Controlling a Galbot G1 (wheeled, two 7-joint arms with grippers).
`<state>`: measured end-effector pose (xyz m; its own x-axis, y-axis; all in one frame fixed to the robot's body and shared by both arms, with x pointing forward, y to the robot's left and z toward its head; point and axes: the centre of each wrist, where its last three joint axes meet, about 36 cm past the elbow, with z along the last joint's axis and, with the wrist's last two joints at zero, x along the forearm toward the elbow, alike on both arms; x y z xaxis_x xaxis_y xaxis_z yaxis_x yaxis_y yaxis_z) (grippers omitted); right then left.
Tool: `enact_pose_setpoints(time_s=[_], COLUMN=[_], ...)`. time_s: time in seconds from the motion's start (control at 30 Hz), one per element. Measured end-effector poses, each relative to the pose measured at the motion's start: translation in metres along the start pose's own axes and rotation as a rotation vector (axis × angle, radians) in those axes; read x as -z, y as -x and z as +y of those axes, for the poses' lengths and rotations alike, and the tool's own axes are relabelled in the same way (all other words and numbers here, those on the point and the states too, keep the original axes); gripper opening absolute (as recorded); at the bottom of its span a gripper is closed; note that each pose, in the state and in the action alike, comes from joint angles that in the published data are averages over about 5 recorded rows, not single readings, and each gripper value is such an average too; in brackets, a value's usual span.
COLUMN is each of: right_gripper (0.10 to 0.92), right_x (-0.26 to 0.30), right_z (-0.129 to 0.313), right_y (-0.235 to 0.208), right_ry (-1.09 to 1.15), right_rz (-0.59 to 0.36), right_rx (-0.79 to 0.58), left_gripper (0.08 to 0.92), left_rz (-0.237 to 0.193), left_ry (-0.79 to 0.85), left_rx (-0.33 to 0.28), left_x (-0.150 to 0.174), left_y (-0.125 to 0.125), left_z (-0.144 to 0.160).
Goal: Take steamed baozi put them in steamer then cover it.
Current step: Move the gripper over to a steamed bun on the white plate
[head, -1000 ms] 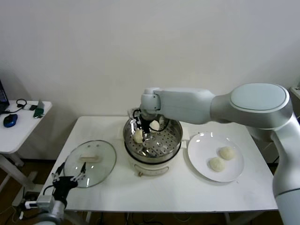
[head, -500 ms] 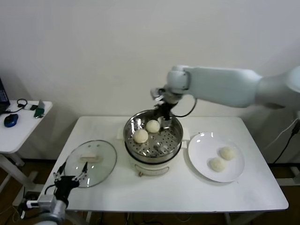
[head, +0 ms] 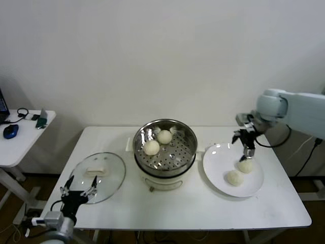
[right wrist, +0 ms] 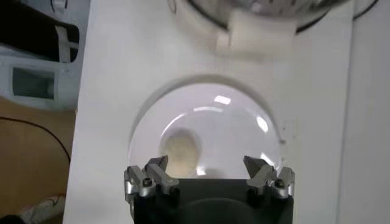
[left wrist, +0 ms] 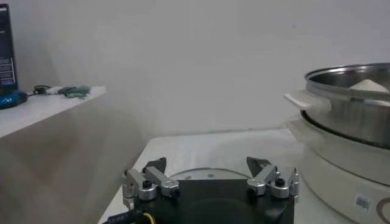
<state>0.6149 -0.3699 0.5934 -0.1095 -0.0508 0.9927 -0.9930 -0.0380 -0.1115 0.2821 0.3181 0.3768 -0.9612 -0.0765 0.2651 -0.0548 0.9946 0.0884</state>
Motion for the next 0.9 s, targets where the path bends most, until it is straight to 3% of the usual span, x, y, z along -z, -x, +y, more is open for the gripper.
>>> enact_pose_setpoints(time_s=[0.53, 0.9], right_gripper=[0.823, 0.809], right_x=[-0.006, -0.001], right_z=[0.019, 0.021], right_y=[0.094, 0.127], right_ry=[0.049, 0.055], right_rz=[0.025, 0.028], right_rx=[-0.005, 0.003], left_gripper=[0.823, 0.823], left_rz=[0.012, 0.021], left_ry=[0.004, 0.001], left_rx=[0.011, 0.014], left_x=[-0.004, -0.009], left_y=[-0.004, -0.004], left_z=[0.004, 0.005])
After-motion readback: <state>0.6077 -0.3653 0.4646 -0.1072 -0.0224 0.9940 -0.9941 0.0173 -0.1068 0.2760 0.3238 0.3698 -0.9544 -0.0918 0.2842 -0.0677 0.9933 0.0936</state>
